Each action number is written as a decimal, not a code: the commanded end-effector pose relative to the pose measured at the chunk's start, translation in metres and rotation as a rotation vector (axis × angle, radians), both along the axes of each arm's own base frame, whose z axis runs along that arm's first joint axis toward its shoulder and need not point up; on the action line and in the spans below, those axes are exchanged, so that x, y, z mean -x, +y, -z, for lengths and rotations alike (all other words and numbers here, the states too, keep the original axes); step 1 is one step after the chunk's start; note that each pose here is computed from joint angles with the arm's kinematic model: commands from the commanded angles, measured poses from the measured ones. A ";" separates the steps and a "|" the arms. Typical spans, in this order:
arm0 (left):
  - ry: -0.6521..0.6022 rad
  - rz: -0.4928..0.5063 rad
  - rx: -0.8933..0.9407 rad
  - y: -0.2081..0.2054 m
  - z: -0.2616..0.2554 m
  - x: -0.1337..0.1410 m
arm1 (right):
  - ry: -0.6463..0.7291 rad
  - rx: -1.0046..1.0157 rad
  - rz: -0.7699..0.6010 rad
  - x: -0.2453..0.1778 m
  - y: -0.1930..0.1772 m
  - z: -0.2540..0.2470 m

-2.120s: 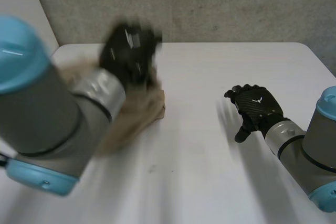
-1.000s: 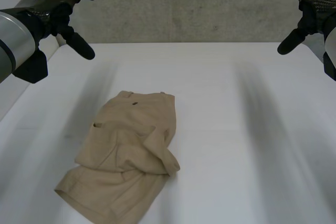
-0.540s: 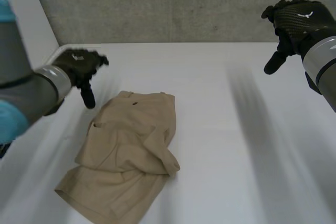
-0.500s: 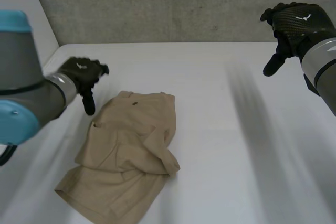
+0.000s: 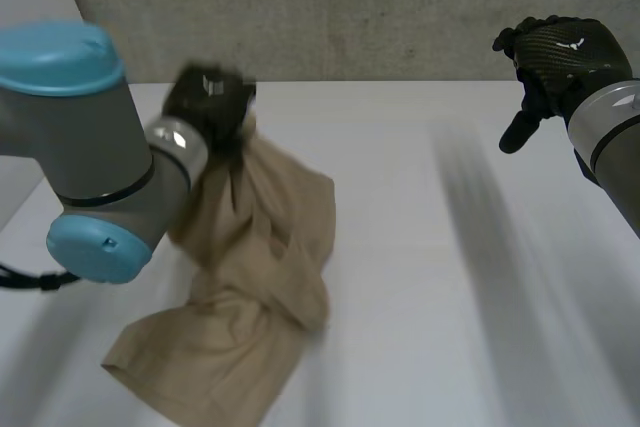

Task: Fold the shorts.

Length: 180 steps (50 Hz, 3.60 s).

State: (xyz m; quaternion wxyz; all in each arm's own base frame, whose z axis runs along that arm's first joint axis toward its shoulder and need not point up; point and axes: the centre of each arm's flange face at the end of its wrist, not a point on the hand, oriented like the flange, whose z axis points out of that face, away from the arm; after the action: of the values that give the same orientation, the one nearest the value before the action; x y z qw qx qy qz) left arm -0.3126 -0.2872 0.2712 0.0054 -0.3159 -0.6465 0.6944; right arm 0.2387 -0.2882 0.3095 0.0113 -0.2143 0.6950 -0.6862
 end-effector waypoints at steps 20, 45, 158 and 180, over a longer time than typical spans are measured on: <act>-0.158 0.512 -0.094 0.198 0.089 0.078 | -0.004 0.053 -0.010 0.004 0.005 -0.018; 0.258 0.150 -0.204 0.126 -0.007 -0.009 | 0.443 0.043 -0.258 -0.013 0.011 0.040; 0.372 0.131 -0.311 0.000 -0.019 0.000 | 0.334 -0.029 -0.247 -0.020 -0.052 0.011; 0.540 0.166 0.514 -0.032 -0.150 -0.017 | -0.034 0.726 0.008 -0.037 -0.056 -0.125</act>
State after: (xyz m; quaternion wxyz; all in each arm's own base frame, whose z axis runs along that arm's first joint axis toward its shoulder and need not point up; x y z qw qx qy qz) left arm -0.2968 -0.3309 0.4481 0.1431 -0.1360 -0.3553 0.9137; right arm 0.2791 -0.3603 0.4456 -0.0642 -0.1659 0.3827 -0.9066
